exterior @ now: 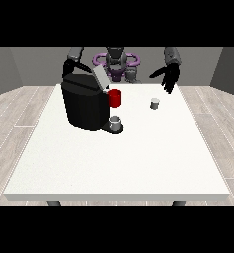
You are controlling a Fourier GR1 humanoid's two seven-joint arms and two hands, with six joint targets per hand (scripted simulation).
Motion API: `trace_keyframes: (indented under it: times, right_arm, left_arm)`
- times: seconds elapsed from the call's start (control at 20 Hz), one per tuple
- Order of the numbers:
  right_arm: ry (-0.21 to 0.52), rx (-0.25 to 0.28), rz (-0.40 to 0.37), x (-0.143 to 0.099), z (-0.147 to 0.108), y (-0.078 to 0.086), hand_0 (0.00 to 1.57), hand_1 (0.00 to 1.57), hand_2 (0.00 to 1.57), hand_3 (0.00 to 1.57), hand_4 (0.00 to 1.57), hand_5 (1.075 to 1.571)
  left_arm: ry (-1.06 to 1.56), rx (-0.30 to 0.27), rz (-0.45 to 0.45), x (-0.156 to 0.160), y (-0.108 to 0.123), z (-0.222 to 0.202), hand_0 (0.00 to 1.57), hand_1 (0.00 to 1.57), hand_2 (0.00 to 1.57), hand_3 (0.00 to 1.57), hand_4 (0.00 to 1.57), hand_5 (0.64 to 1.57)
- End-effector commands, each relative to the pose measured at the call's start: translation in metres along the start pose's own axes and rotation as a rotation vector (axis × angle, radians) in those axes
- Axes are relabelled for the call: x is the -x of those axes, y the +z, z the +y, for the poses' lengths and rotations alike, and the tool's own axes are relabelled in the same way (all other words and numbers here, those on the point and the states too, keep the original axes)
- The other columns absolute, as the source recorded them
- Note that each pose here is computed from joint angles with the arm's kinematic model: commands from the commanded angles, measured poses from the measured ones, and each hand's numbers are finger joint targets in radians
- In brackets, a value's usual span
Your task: Insert the coffee pod into the coffee machine and close the lid
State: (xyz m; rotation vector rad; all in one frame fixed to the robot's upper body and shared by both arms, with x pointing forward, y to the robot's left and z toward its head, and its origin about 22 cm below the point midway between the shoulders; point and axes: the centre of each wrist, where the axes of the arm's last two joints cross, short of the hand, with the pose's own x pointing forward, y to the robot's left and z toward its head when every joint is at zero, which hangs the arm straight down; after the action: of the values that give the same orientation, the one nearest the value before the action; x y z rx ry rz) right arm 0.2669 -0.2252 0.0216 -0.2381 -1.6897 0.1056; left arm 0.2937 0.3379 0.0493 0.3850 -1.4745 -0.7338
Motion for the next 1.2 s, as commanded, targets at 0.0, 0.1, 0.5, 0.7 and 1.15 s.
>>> trace_keyframes:
  times: [0.0,0.1,0.5,0.7,1.15]
  right_arm:
    - [-0.045,-0.024,-0.006,-0.011,0.01,-0.008,0.0,0.0,0.0,0.0,0.0,1.571]
    - [-0.029,-0.026,-0.015,-0.017,0.019,-0.003,0.0,0.0,0.0,0.0,0.0,1.571]
    - [-0.052,-0.032,0.048,-0.002,0.037,-0.008,0.0,0.0,0.0,0.0,0.0,1.571]
    - [-0.032,-0.03,0.067,0.001,0.025,-0.024,0.0,0.0,0.0,0.0,0.0,1.571]
    - [-0.007,-0.04,0.096,0.011,0.034,-0.03,0.0,0.0,0.0,0.0,0.0,1.571]
  left_arm:
    - [-0.045,0.018,0.056,0.014,-0.013,0.01,0.0,0.0,0.0,0.0,0.0,1.571]
    - [-0.093,0.028,0.055,0.033,-0.008,0.01,0.0,0.0,0.0,0.0,0.0,1.571]
    - [-0.165,0.043,0.102,0.033,-0.038,-0.007,0.0,0.0,0.29,0.0,0.0,1.571]
    - [-0.236,-0.002,0.055,0.028,-0.051,-0.006,0.76,0.76,0.88,0.62,0.0,1.571]
    - [-0.467,0.062,0.015,0.023,-0.062,-0.052,0.92,0.92,1.02,0.84,0.41,1.571]
